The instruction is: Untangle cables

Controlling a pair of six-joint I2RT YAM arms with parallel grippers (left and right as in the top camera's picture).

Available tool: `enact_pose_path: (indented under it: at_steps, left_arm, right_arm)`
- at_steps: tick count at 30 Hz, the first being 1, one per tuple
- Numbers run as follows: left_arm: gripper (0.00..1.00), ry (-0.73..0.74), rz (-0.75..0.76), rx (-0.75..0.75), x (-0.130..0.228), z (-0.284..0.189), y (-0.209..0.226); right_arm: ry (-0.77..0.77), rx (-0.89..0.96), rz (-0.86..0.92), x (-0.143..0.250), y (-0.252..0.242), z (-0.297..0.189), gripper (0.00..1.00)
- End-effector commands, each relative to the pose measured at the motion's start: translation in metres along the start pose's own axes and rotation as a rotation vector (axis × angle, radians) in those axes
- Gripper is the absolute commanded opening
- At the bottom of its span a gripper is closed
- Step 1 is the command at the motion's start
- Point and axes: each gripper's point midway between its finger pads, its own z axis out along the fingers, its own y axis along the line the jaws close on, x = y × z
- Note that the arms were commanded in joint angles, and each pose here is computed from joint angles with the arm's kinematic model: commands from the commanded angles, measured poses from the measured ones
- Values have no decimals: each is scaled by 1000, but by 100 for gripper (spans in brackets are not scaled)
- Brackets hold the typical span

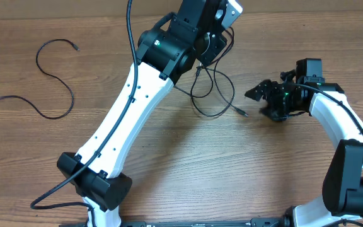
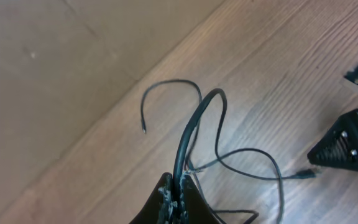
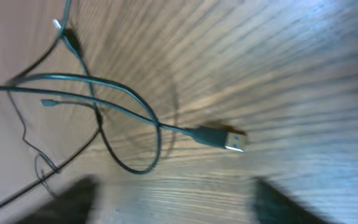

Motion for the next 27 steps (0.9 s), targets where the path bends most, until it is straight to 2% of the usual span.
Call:
enact_pose_path:
  at_steps: [1,8,18,23,27]
  left_arm:
    - [4,-20,-53,-8,-6,-11,4]
    - [4,-24,-56,-11,-7,-11,5]
    - [4,-10,-55,-10,-3,-10,6]
    - [4,3,-54,-7,0,-10,5]
    - [4,3,-54,-6,0,-10,5]
  right_arm:
    - [10,-40,-31,4,10,0,44]
    - [-53,39,-118,2,18,15,45]
    - [-260,98,-206,-22,44,28,59]
    - [-331,166,-117,-30,35,36,67]
    - [-328,161,-111,-32,34,52,70]
